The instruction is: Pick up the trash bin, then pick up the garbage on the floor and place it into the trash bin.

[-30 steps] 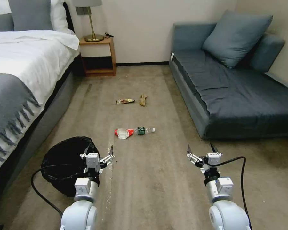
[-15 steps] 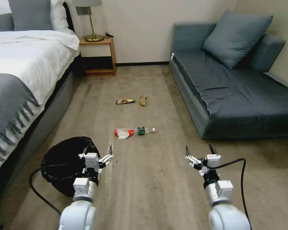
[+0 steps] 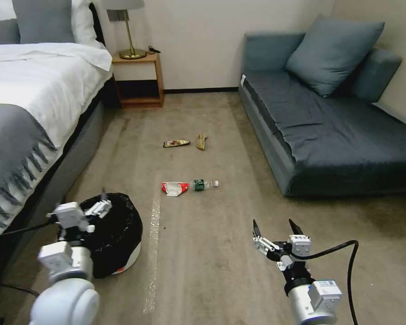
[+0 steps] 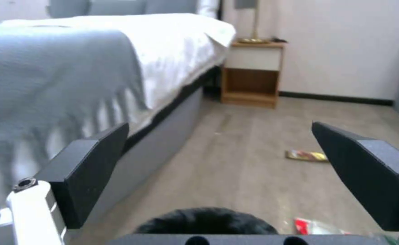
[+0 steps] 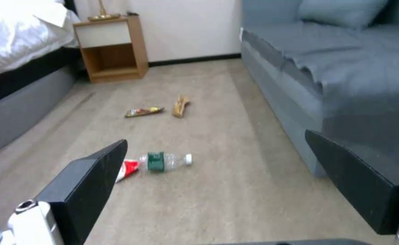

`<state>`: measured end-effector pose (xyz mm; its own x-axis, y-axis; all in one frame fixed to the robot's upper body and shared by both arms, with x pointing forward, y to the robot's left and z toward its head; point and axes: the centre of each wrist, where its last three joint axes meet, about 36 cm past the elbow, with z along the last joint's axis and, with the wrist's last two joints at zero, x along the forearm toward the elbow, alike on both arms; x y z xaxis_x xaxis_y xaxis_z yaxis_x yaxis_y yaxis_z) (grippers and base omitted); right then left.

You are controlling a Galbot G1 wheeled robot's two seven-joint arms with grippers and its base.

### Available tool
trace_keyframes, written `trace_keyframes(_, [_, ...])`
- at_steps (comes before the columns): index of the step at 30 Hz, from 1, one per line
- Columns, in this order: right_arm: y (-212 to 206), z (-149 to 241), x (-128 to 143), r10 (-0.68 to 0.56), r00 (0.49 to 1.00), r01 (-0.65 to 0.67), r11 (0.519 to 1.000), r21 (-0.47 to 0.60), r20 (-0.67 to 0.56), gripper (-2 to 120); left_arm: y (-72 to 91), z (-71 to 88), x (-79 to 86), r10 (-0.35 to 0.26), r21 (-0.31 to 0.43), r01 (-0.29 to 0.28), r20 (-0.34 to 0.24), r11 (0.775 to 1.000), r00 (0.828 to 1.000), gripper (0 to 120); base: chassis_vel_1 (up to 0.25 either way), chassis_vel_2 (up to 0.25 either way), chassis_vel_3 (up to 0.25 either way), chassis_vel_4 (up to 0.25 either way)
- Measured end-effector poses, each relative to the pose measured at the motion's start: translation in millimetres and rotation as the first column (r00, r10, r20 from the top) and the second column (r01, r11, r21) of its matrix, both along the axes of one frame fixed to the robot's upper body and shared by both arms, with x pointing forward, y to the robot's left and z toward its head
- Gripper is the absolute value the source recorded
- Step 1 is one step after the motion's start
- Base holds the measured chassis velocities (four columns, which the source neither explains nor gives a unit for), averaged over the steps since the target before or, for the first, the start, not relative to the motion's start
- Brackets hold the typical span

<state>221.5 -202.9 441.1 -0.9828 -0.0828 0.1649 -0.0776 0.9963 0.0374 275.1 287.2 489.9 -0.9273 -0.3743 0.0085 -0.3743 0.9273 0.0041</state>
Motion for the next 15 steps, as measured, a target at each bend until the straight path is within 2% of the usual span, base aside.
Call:
trace_keyframes(2, [-9.4,0.7,4.6,0.014,1.000,-0.014,1.000,-0.007,0.003,100,0.2,3.6,-0.8,0.007,-0.001,-0.007,0.002,1.000,1.000,100,0.000,0.000,0.000,0.000])
trace_keyframes(5, [-47.3,2.5,29.7,0.062,0.998,-0.061,0.998,-0.035,0.021,100,0.5,6.1,-1.5,0.014,-0.004,-0.014,0.000,1.000,1.000,100,0.000,0.000,0.000,0.000])
trace_keyframes(9, [-52.3,-8.2,42.4,0.071,0.997,-0.070,0.997,-0.032,0.020,100,2.2,8.4,0.3,0.017,-0.003,-0.017,-0.011,1.000,1.000,100,0.000,0.000,0.000,0.000])
trace_keyframes(11, [-52.1,-10.0,44.0,0.071,0.997,-0.071,0.997,-0.030,0.021,100,6.5,11.8,5.4,0.021,0.006,-0.020,-0.030,1.000,0.999,100,0.000,0.000,0.000,0.000])
trace_keyframes(12, [-51.5,-11.6,45.5,0.071,0.997,-0.071,0.997,-0.027,0.022,100,15.1,16.9,14.4,0.032,0.025,-0.031,-0.061,0.999,0.998,100,0.000,0.000,0.000,0.000])
trace_keyframes(15, [-49.9,-14.7,47.2,0.069,0.997,-0.069,0.997,-0.022,0.026,100,31.5,10.2,28.3,0.067,0.056,-0.060,-0.129,0.997,0.989,99,0.000,0.000,0.000,0.000])
